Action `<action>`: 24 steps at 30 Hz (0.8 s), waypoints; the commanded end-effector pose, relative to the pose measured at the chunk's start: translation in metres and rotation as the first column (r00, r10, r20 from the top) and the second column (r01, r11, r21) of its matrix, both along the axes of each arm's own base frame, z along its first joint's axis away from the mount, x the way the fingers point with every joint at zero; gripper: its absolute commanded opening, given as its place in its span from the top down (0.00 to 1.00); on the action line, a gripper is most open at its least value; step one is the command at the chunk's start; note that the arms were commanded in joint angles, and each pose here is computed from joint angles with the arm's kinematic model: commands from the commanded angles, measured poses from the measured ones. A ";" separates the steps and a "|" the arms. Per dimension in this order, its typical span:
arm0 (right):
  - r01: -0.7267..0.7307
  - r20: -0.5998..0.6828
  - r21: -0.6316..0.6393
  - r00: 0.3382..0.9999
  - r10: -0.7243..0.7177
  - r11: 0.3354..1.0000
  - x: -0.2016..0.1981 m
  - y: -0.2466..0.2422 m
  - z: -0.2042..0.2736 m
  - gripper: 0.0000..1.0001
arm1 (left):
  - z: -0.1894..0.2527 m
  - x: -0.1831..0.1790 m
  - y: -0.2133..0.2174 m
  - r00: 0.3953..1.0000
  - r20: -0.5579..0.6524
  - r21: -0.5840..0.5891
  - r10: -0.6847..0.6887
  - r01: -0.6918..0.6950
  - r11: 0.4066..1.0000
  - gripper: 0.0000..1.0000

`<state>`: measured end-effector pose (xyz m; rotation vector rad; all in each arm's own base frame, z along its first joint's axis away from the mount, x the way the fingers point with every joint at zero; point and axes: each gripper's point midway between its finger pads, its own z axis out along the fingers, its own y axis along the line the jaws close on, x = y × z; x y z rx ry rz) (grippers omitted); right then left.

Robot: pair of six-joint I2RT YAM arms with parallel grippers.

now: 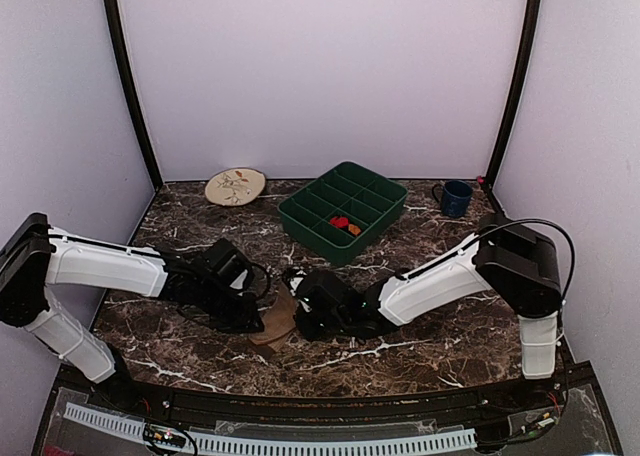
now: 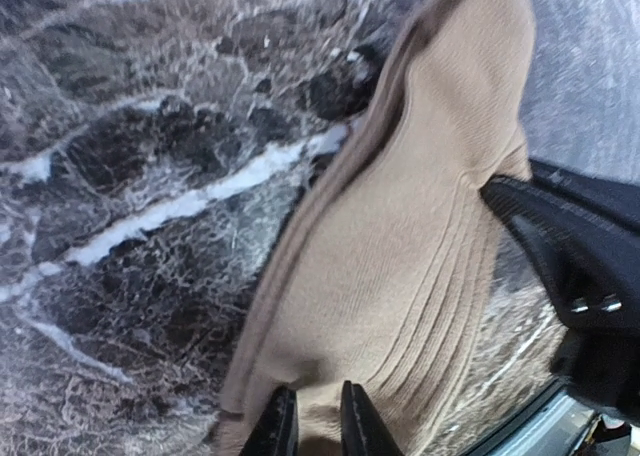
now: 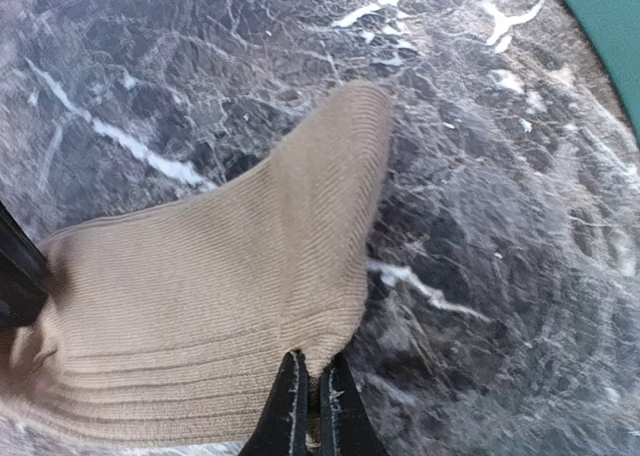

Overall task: Roll the socks
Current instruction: Roll the sock at the center of the board.

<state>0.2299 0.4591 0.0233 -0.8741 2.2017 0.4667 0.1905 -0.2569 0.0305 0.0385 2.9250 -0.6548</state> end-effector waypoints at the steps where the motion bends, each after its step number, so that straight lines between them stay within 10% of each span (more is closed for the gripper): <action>1: 0.003 0.142 -0.213 0.990 0.028 0.977 0.000 -0.031 -0.011 1.00 | 0.021 0.012 0.005 0.998 0.039 -0.032 0.057 -0.056 0.998 0.79; 24: 0.028 0.503 -0.459 0.832 0.233 0.888 -0.025 -0.034 0.007 1.00 | 0.076 0.111 -0.019 0.997 0.082 -0.215 0.007 0.011 0.976 0.70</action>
